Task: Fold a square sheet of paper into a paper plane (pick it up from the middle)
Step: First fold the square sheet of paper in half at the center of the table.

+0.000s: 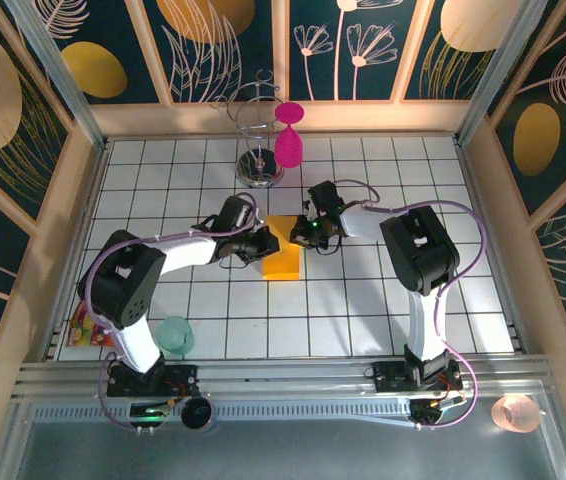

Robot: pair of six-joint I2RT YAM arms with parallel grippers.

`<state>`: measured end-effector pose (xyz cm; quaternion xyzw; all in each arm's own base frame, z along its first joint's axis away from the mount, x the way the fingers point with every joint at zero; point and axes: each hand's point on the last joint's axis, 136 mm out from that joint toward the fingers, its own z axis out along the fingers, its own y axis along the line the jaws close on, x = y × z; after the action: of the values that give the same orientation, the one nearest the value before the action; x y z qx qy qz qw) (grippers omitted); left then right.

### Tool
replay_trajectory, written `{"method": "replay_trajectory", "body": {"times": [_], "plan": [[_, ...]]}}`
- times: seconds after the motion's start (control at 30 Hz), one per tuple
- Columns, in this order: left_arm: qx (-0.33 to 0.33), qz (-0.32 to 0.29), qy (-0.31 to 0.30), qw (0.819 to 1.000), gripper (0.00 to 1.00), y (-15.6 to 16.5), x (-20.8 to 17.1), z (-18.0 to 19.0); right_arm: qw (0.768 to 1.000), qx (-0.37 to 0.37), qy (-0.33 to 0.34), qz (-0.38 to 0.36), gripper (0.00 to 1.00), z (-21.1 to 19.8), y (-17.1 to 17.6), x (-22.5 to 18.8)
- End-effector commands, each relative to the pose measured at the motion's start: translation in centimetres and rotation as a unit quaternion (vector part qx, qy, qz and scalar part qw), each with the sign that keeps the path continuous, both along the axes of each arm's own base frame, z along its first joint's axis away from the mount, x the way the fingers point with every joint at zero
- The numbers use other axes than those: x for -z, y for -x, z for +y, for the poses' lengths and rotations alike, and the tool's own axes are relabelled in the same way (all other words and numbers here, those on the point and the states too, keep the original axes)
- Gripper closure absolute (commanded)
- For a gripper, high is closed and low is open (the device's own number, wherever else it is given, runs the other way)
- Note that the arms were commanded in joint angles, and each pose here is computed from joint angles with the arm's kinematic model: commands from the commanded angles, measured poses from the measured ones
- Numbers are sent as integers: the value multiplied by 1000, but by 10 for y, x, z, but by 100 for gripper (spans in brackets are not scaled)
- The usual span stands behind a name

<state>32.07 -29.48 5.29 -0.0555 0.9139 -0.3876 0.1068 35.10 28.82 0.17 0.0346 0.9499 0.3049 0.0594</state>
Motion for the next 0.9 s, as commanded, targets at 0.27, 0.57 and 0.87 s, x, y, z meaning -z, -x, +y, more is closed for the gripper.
{"method": "replay_trajectory", "body": {"times": [0.27, 0.57, 0.87], "plan": [[15, 71, -76, 995, 93, 24, 55, 17, 960, 42, 250, 122, 100, -111, 68, 110], [48, 94, -158, 982, 94, 66, 81, 58, 951, 50, 277, 132, 100, -127, 75, 119], [94, 97, -229, 964, 94, 98, 73, 93, 950, 52, 278, 133, 100, -129, 76, 122]]}}
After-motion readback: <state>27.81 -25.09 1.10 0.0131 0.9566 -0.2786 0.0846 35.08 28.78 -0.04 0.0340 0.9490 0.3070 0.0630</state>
